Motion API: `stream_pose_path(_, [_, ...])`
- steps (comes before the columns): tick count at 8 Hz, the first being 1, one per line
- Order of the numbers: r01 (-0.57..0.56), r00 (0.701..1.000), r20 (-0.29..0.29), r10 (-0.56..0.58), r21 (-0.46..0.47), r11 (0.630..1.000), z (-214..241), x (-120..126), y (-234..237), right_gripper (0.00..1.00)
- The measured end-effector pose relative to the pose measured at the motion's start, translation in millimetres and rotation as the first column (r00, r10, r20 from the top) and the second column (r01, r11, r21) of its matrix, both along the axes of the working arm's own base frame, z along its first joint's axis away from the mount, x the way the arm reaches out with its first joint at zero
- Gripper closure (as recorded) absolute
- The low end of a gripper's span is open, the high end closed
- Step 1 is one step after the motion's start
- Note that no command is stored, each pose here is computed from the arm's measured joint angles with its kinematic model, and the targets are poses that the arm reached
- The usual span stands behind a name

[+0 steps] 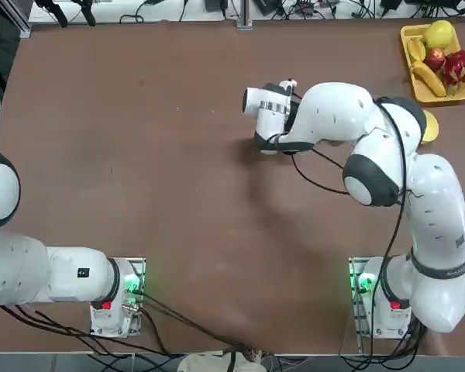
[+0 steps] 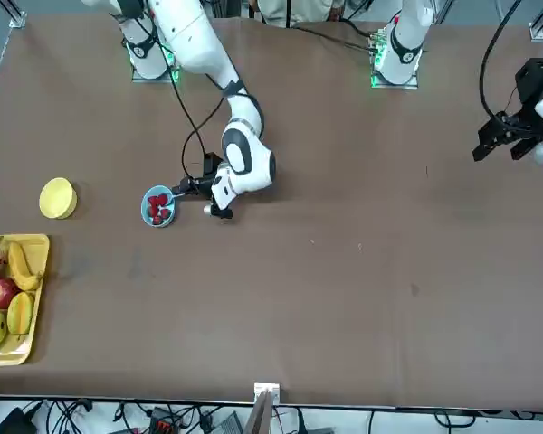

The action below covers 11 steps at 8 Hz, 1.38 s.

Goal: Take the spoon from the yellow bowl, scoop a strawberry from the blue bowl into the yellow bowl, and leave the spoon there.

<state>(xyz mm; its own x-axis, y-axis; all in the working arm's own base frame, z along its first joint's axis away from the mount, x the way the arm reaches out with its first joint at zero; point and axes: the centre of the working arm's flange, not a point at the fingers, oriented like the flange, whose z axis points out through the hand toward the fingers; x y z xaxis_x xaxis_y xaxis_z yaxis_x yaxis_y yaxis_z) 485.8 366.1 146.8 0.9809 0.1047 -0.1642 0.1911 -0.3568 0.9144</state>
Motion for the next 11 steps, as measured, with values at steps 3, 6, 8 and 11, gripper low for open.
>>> stream_pose_path(3, [-0.029, 1.000, -0.006, 0.029, -0.061, 0.998, -13, -7, 0, 0.89])
stream_pose_path(6, [-0.044, 0.999, 0.016, 0.046, -0.097, 0.994, -7, -8, 13, 0.89])
stream_pose_path(8, [-0.051, 0.998, 0.016, 0.053, -0.127, 0.991, -15, -11, 17, 0.89])
stream_pose_path(11, [-0.062, 0.998, 0.017, 0.066, -0.181, 0.981, -22, -15, 17, 0.89])
